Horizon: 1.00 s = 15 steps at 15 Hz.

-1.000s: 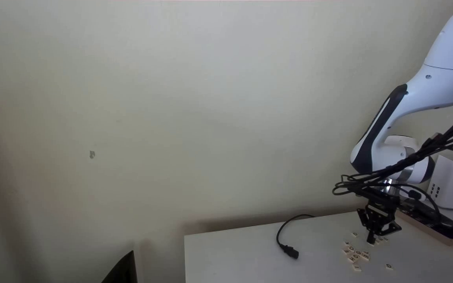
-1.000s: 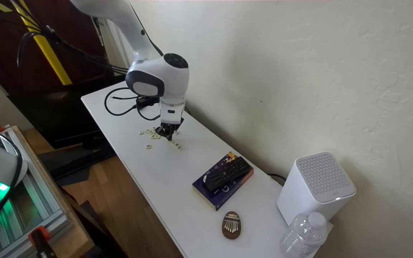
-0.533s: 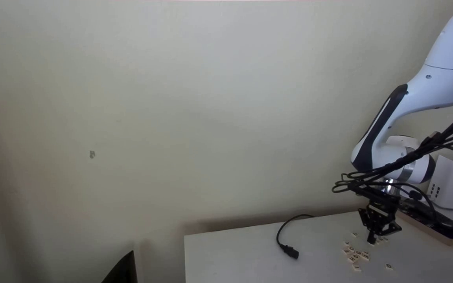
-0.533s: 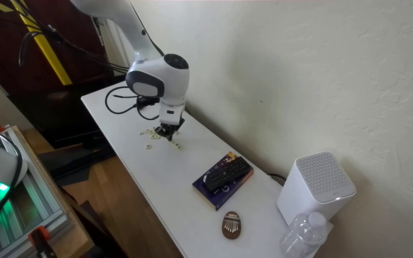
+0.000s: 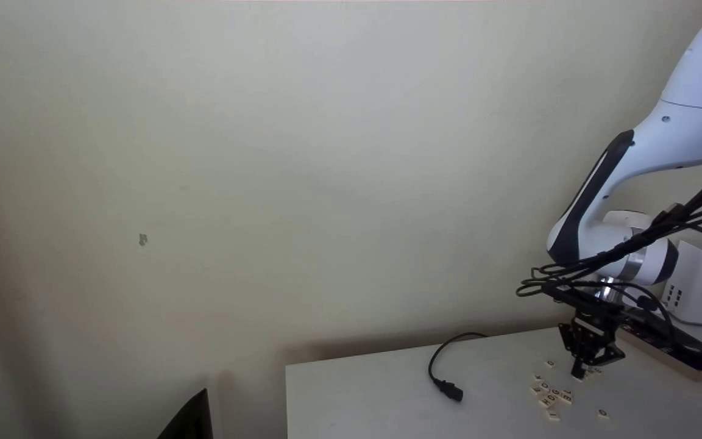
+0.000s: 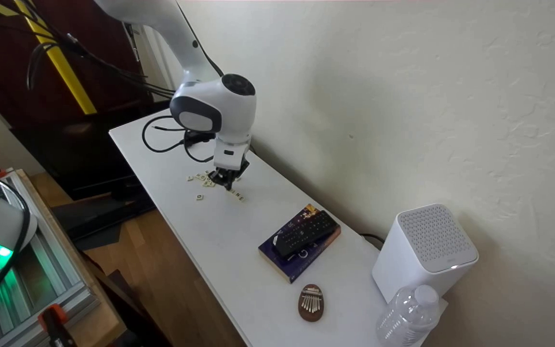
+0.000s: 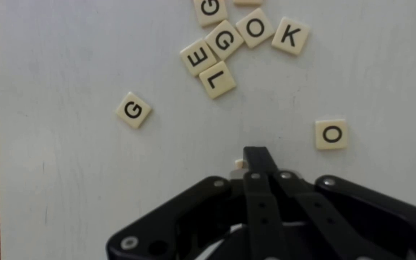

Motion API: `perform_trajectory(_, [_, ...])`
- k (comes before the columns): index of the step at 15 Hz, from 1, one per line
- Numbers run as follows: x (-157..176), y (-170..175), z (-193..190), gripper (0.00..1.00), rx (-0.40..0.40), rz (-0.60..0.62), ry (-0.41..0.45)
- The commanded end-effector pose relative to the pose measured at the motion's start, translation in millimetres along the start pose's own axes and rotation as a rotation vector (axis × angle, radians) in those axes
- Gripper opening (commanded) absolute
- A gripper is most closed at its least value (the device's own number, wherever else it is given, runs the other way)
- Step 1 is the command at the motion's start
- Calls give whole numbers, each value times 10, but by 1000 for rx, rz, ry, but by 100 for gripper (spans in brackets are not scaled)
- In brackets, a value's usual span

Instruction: Line up the blocks on the table

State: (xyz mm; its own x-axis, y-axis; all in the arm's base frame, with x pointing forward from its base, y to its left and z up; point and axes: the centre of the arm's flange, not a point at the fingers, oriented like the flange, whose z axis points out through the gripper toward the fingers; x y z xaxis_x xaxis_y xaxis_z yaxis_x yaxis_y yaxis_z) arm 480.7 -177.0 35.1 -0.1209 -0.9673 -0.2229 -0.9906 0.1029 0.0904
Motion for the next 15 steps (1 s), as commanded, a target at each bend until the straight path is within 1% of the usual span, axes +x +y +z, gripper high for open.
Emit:
perform_trajectory(1, [69,-49,77,0,5,49,-27])
perform_trajectory(7, [87,-56,95,0,6,80,-45])
perform_trajectory(15, [38,-7,-27,0,5,56,-57])
